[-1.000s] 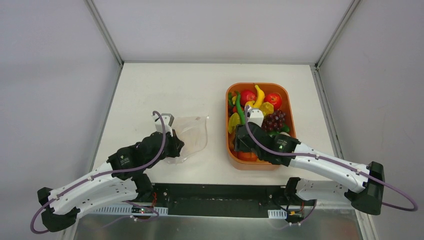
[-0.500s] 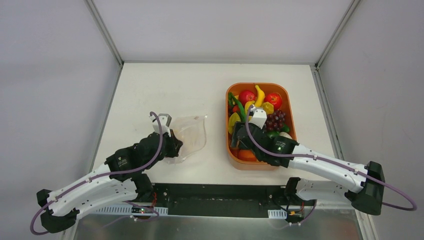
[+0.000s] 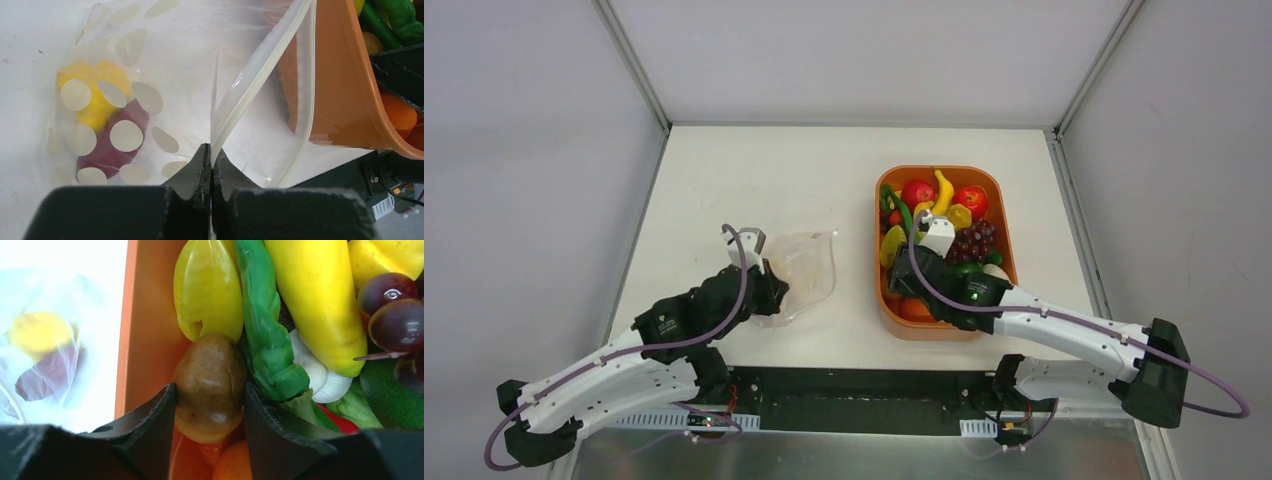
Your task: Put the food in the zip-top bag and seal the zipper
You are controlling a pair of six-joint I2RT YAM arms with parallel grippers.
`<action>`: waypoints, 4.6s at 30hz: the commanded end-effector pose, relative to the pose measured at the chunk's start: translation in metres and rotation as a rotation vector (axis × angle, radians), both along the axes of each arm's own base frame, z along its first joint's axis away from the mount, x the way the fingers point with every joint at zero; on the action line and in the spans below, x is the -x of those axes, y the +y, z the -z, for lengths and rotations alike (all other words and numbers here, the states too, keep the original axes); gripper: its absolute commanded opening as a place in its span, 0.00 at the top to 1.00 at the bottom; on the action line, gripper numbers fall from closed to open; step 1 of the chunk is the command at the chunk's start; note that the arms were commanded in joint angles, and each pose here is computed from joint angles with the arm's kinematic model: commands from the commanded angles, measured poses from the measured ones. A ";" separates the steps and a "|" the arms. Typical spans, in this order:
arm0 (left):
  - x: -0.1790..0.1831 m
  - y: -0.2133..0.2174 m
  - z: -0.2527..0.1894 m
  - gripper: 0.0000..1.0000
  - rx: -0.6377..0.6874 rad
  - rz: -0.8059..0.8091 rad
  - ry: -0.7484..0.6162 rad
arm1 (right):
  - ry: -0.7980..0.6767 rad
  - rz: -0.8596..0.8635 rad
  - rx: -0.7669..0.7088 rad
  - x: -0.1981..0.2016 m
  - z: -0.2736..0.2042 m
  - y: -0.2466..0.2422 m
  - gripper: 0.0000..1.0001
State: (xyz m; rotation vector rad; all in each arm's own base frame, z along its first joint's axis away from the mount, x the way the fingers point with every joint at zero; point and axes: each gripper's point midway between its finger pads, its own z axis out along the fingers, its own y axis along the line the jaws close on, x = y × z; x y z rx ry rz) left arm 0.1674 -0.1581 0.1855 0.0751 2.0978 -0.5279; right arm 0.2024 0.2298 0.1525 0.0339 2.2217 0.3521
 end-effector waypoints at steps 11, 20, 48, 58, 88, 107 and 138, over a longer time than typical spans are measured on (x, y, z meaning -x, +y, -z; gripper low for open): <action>0.000 -0.003 -0.008 1.00 0.052 0.000 -0.017 | -0.140 -0.099 -0.375 0.017 -0.068 0.004 0.73; 0.002 -0.007 -0.004 1.00 0.049 0.019 0.000 | -0.145 -0.155 -0.478 0.028 -0.086 0.009 0.74; 0.011 -0.025 -0.007 1.00 0.049 0.113 0.044 | -0.111 -0.547 -0.607 0.060 -0.124 0.094 0.80; 0.018 -0.041 -0.014 1.00 0.091 0.192 0.055 | -0.124 -0.544 -0.575 0.044 -0.118 0.127 0.80; 0.008 -0.014 -0.045 1.00 0.081 0.080 -0.020 | -0.328 -0.612 -0.546 0.046 -0.146 0.119 0.40; 0.002 -0.021 -0.019 1.00 0.050 0.074 0.006 | -0.303 -0.187 -0.189 0.012 -0.108 -0.002 0.49; 0.003 -0.019 -0.018 1.00 0.031 0.074 0.011 | -0.036 -0.024 -0.092 -0.077 -0.024 0.013 0.45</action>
